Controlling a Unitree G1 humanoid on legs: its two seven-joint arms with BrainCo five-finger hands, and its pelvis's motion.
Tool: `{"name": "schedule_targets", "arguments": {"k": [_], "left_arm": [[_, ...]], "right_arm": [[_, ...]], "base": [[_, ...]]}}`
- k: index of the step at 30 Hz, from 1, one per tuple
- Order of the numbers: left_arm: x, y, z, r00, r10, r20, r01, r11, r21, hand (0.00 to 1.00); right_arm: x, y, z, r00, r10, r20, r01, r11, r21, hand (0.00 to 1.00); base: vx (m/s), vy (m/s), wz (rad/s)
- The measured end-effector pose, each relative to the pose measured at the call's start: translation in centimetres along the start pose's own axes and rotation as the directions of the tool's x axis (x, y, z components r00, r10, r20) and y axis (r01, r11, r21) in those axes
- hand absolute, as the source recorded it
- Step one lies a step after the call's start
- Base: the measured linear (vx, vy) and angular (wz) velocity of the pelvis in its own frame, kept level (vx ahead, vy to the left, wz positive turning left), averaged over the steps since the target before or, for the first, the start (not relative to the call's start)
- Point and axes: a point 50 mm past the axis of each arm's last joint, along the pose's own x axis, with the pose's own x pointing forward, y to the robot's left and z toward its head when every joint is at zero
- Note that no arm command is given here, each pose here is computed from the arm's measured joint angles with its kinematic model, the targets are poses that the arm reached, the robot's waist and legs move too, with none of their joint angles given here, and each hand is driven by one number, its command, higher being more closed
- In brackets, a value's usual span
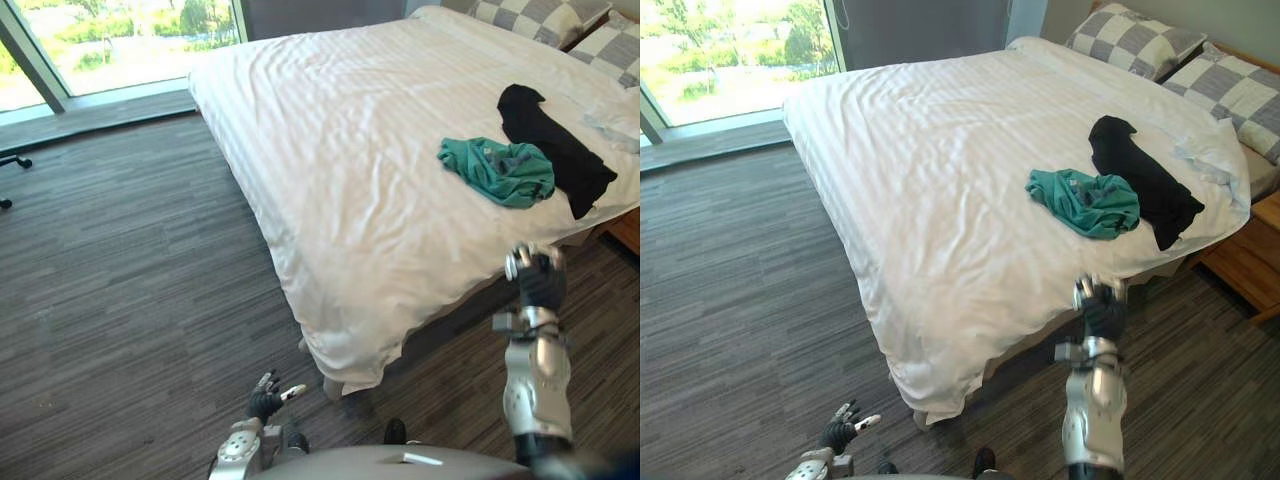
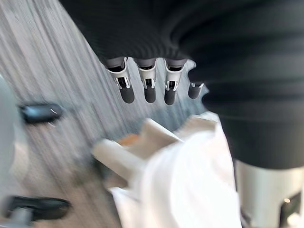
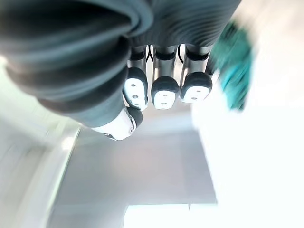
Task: Tidy the bed and pick cloth on bed and put in laundry
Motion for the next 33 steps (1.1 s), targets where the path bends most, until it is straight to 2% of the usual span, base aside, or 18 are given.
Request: {"name": "schedule_targets", "arguments": {"k": [3, 4, 7, 10, 11, 13, 16, 18, 20, 22, 23, 27, 33], "left_arm": [[0.8, -0.1, 1.7, 0.999, -0.010, 0.045, 0.009, 1.000, 0.009, 0.00], [1.5, -1.0, 3.4, 0.995, -0.042, 0.086, 0.040, 0.999, 0.026, 0.00], [2.7, -3.1, 7.1, 0.979, -0.099, 0.177, 0.101, 0.995, -0.002, 0.00], [3.0, -4.6, 8.4, 0.970, -0.130, 0.205, 0.136, 0.991, -0.017, 0.00], [3.2, -5.4, 9.2, 0.963, -0.146, 0.224, 0.152, 0.988, -0.009, 0.00], [3.2, -6.8, 9.9, 0.955, -0.175, 0.237, 0.181, 0.983, -0.003, 0.00], [3.2, -8.9, 11.5, 0.935, -0.226, 0.274, 0.237, 0.971, -0.006, 0.00], [3.2, -9.2, 12.1, 0.929, -0.227, 0.293, 0.243, 0.970, -0.019, 0.00], [3.2, -9.1, 12.7, 0.926, -0.217, 0.310, 0.241, 0.970, -0.041, 0.00], [3.1, -8.8, 13.2, 0.923, -0.198, 0.329, 0.237, 0.968, -0.081, 0.00], [3.0, -8.7, 13.3, 0.922, -0.192, 0.337, 0.235, 0.968, -0.092, 0.00], [2.5, -8.0, 13.0, 0.922, -0.161, 0.351, 0.229, 0.960, -0.162, 0.00], [2.0, -6.9, 13.0, 0.919, -0.106, 0.380, 0.191, 0.962, -0.194, 0.00]], "right_arm": [[5.2, 2.2, 1.4, 0.994, 0.089, 0.066, -0.095, 0.991, 0.097, 1.00], [8.8, 4.0, 2.8, 0.986, 0.132, 0.101, -0.148, 0.974, 0.173, 1.00], [13.8, 6.3, 5.1, 0.982, 0.153, 0.107, -0.178, 0.941, 0.287, 1.00], [14.8, 6.9, 3.4, 0.991, 0.137, -0.010, -0.123, 0.917, 0.380, 1.00], [15.0, 6.8, 3.4, 0.992, 0.124, -0.011, -0.109, 0.912, 0.396, 1.00], [15.9, 8.0, 5.5, 0.985, 0.153, 0.075, -0.171, 0.896, 0.410, 1.00], [16.7, 9.1, 7.5, 0.974, 0.183, 0.136, -0.222, 0.900, 0.376, 1.00], [16.7, 9.5, 8.9, 0.961, 0.197, 0.192, -0.252, 0.909, 0.333, 1.00], [16.5, 9.8, 10.1, 0.945, 0.219, 0.242, -0.281, 0.922, 0.265, 1.00], [15.6, 10.1, 11.4, 0.916, 0.257, 0.308, -0.300, 0.949, 0.100, 1.00], [15.3, 10.0, 11.7, 0.909, 0.264, 0.324, -0.301, 0.951, 0.071, 1.00], [12.7, 8.7, 13.0, 0.866, 0.281, 0.415, -0.307, 0.952, -0.003, 1.00], [8.5, 3.4, 11.9, 0.888, 0.170, 0.428, -0.173, 0.984, -0.031, 1.00]], "base": [[-0.09, 0.030, 0.31], [-0.10, 0.034, 0.30], [-0.07, 0.017, 0.26], [0.01, 0.004, 0.10], [0.05, 0.012, 0.07], [0.02, 0.046, -0.03], [-0.01, 0.057, -0.07], [-0.05, 0.041, -0.08], [-0.05, 0.012, -0.01], [-0.05, -0.003, 0.02], [0.00, 0.000, 0.00], [0.02, 0.011, -0.17], [0.06, 0.015, -0.28]]}}
